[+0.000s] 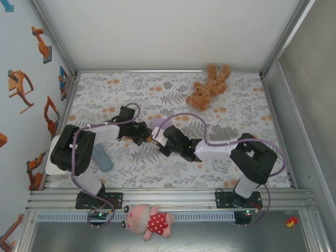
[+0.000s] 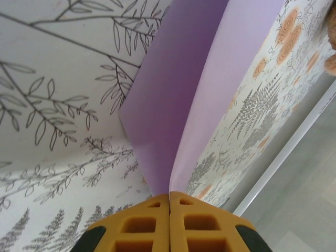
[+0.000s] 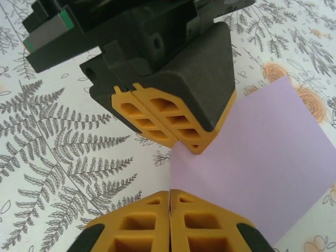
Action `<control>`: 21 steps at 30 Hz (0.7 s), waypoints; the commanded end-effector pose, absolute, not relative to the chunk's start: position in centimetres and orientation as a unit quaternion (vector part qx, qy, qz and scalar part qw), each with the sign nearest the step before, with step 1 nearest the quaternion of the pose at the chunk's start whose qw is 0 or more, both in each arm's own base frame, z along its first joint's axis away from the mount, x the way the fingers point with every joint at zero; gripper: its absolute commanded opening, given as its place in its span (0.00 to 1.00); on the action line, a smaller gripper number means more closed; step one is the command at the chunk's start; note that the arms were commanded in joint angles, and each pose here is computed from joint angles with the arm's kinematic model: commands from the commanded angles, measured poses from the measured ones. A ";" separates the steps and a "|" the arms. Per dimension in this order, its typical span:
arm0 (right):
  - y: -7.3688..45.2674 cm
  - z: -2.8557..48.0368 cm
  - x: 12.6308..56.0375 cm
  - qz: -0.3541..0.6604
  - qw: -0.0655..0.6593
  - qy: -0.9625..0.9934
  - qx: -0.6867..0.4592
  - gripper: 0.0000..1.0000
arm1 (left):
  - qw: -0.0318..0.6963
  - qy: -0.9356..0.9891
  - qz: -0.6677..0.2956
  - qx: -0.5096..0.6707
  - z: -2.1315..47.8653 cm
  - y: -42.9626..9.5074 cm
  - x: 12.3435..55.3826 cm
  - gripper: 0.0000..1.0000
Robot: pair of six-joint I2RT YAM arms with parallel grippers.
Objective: Fold a paper plane with a square sheet of paper (pick it up from the middle)
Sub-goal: Third fold the triangle at the center of the table.
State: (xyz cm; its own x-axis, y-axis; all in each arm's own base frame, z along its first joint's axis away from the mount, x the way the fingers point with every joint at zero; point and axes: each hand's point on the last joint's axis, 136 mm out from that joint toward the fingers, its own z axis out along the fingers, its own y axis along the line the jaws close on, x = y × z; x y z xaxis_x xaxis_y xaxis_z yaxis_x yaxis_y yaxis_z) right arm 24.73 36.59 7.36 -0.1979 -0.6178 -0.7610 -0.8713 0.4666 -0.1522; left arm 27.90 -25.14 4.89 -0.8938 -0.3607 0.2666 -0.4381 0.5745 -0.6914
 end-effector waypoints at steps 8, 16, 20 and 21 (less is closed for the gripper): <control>37.6 8.3 22.3 0.249 0.359 0.760 -0.481 0.00 | -0.026 -0.903 0.371 0.216 9.1 -21.1 29.1 0.37; 38.1 7.7 20.9 0.310 0.327 0.771 -0.450 0.00 | -0.019 -0.903 0.389 0.182 8.8 -23.4 30.4 0.36; 38.1 7.3 20.6 0.332 0.317 0.777 -0.432 0.00 | 0.005 -0.909 0.378 0.176 6.9 -24.5 30.9 0.29; 38.1 7.2 20.7 0.336 0.316 0.779 -0.426 0.00 | 0.011 -0.910 0.375 0.176 6.5 -24.8 31.1 0.27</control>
